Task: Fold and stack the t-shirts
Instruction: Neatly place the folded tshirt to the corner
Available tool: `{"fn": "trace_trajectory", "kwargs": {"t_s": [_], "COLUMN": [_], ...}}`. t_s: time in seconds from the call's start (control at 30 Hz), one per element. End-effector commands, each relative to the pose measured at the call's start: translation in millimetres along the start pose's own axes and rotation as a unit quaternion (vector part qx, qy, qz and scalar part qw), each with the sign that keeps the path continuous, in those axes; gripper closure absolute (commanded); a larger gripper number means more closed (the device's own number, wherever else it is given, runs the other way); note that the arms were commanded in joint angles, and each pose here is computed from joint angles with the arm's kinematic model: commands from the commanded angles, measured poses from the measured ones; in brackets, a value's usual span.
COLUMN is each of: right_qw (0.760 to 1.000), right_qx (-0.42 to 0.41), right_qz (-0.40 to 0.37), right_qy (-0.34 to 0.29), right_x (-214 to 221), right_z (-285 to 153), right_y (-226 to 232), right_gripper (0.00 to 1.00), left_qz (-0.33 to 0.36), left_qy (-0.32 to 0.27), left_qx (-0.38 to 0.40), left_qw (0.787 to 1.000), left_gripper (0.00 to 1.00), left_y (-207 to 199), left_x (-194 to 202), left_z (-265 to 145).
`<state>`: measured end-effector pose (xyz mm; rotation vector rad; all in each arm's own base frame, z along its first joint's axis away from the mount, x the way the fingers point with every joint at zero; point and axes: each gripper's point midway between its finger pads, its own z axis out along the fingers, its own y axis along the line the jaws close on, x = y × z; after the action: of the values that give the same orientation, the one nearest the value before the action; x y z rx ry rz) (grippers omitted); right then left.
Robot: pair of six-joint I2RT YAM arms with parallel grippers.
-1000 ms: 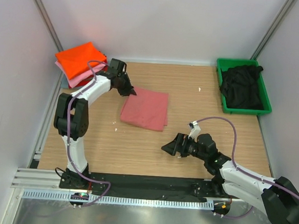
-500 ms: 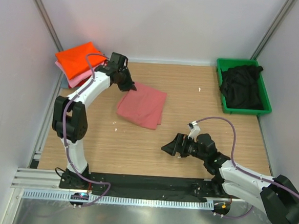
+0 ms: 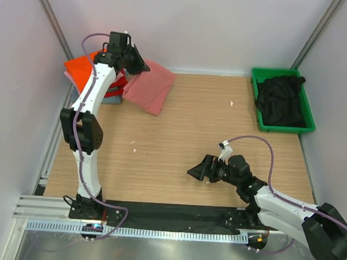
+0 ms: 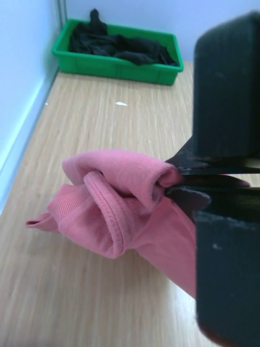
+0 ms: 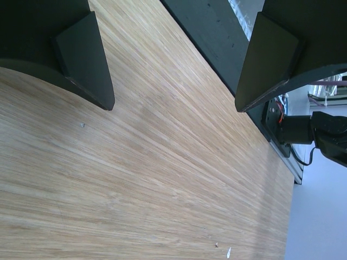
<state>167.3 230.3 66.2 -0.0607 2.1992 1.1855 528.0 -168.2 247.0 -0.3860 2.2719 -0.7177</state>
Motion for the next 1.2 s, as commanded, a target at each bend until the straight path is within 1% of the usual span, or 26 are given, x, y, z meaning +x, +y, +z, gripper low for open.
{"fn": "trace_trajectory", "kwargs": {"t_s": [0.0, 0.07, 0.1, 0.17, 0.2, 0.27, 0.3, 0.4, 0.47, 0.53, 0.57, 0.7, 0.8, 1.0, 1.17], "right_qw": [1.0, 1.0, 1.0, 1.0, 1.0, 1.0, 1.0, 1.0, 1.0, 1.0, 1.0, 1.0, 1.0, 1.0, 1.0], "right_qx": [-0.013, -0.013, -0.013, -0.011, -0.011, -0.012, -0.011, -0.012, -0.012, -0.012, -0.014, -0.012, -0.014, -0.015, -0.016], "right_qz": [-0.009, -0.009, -0.008, -0.009, -0.008, -0.008, -0.007, -0.007, -0.006, -0.007, -0.008, -0.007, -0.005, -0.003, -0.002], "right_qy": [-0.025, -0.025, -0.026, -0.023, -0.023, -0.021, -0.018, -0.014, -0.013, -0.014, -0.016, -0.015, -0.015, -0.018, -0.019], "right_x": [-13, -13, -14, -12, -12, -12, -11, -10, -10, -10, -11, -11, -10, -11, -11], "right_z": [2, 3, 3, 3, 4, 5, 5, 7, 7, 7, 6, 7, 8, 8, 8], "right_y": [9, 8, 9, 8, 8, 8, 7, 7, 7, 7, 8, 7, 8, 8, 8], "right_gripper": [0.0, 0.0, 0.0, 0.0, 0.0, 0.0, 0.0, 0.0, 0.0, 0.0, 0.0, 0.0, 0.0, 0.0, 0.0], "left_qz": [0.007, 0.004, 0.008, 0.001, 0.002, -0.008, -0.008, -0.026, -0.036, -0.052, -0.057, -0.082, -0.093, -0.099, -0.097], "left_qy": [-0.035, -0.039, -0.052, -0.064, -0.081, -0.096, -0.116, -0.15, -0.182, -0.198, -0.222, -0.259, -0.271, -0.279, -0.305], "left_qx": [0.066, 0.082, 0.096, 0.106, 0.118, 0.134, 0.146, 0.171, 0.185, 0.198, 0.198, 0.211, 0.22, 0.204, 0.192], "left_qw": [0.997, 0.996, 0.994, 0.992, 0.99, 0.986, 0.982, 0.973, 0.965, 0.959, 0.953, 0.939, 0.933, 0.933, 0.928], "left_gripper": [1.0, 1.0, 1.0, 1.0, 1.0, 1.0, 1.0, 1.0, 1.0, 1.0, 1.0, 1.0, 1.0, 1.0, 1.0], "left_y": [-26, -29, -38, -37, -42, -47, -53, -61, -61, -64, -54, -47, -41, -24, -18], "left_x": [-43, -53, -63, -77, -92, -106, -121, -145, -166, -177, -194, -221, -232, -239, -250], "left_z": [-16, -19, -26, -27, -36, -38, -49, -62, -75, -83, -92, -111, -120, -122, -142]}}
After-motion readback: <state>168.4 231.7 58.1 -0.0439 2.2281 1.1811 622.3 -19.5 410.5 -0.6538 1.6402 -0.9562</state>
